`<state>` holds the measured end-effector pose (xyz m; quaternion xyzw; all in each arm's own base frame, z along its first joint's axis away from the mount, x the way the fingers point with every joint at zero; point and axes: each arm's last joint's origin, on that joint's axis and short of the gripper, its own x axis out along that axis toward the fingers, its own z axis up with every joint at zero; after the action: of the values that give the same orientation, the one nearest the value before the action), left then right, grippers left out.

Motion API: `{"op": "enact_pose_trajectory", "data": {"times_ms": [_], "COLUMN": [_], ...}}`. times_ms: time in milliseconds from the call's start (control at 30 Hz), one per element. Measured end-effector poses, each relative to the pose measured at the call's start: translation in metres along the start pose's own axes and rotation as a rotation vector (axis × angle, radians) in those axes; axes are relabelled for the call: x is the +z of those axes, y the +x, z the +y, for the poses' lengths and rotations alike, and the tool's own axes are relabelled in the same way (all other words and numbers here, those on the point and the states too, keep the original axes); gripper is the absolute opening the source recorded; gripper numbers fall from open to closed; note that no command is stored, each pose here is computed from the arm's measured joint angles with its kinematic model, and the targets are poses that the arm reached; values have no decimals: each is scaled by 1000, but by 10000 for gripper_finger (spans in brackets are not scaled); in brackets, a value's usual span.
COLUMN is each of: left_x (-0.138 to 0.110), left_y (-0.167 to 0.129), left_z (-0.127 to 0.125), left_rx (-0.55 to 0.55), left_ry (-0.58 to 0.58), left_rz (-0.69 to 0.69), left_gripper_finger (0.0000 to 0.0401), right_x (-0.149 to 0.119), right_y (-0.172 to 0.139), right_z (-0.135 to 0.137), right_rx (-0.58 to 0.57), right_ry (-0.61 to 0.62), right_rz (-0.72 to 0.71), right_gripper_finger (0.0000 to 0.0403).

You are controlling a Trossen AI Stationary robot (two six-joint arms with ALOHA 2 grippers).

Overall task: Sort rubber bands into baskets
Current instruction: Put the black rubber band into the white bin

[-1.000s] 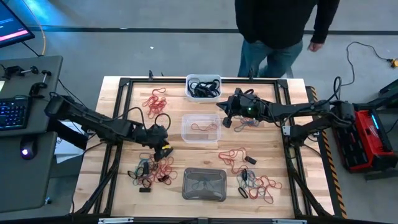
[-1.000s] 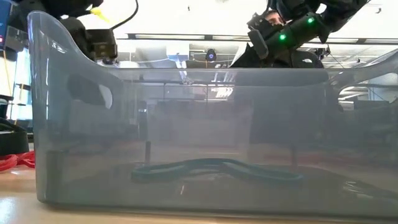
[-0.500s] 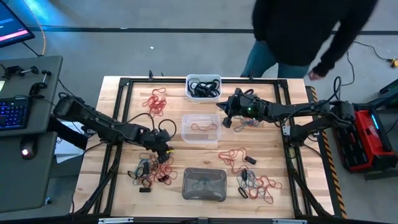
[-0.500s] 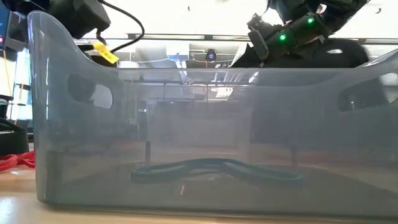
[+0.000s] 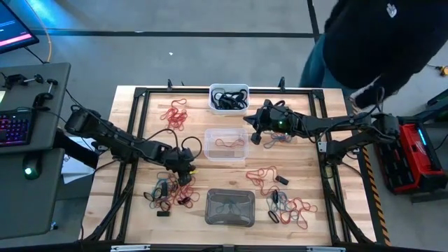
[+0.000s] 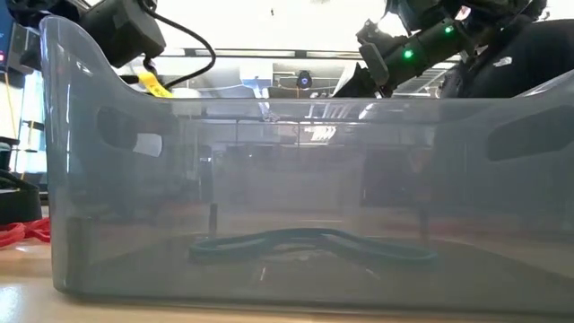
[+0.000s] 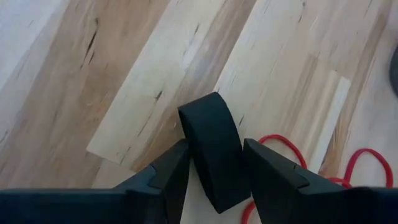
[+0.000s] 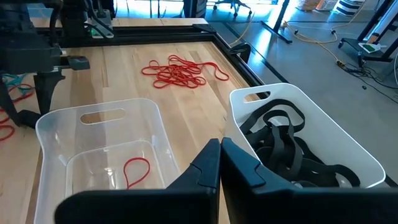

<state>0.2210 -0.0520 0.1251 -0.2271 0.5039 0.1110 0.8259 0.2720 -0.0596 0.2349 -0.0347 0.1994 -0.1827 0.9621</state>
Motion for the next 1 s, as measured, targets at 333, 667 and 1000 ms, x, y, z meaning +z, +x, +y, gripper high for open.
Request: {"op": "enact_pose_trajectory", "data": {"times_ms": [333,667,1000], "left_x": [8,53,128], "left_y": [-7,-23,-72], "left_z": [6,34,65], "left_rx": [-16,36,246], "left_ry": [70,112,271], "left_rz": [-41,-137,-277], "left_gripper_finger": [12,3,1], "right_x": [0,0,-1], "right_y": [0,0,0], "right_z": [0,0,0], "right_rx": [1,0,0], "right_ry": [-14,-14,-15], "right_rz": [0,1,6], "right_gripper_finger": [0,0,0]}}
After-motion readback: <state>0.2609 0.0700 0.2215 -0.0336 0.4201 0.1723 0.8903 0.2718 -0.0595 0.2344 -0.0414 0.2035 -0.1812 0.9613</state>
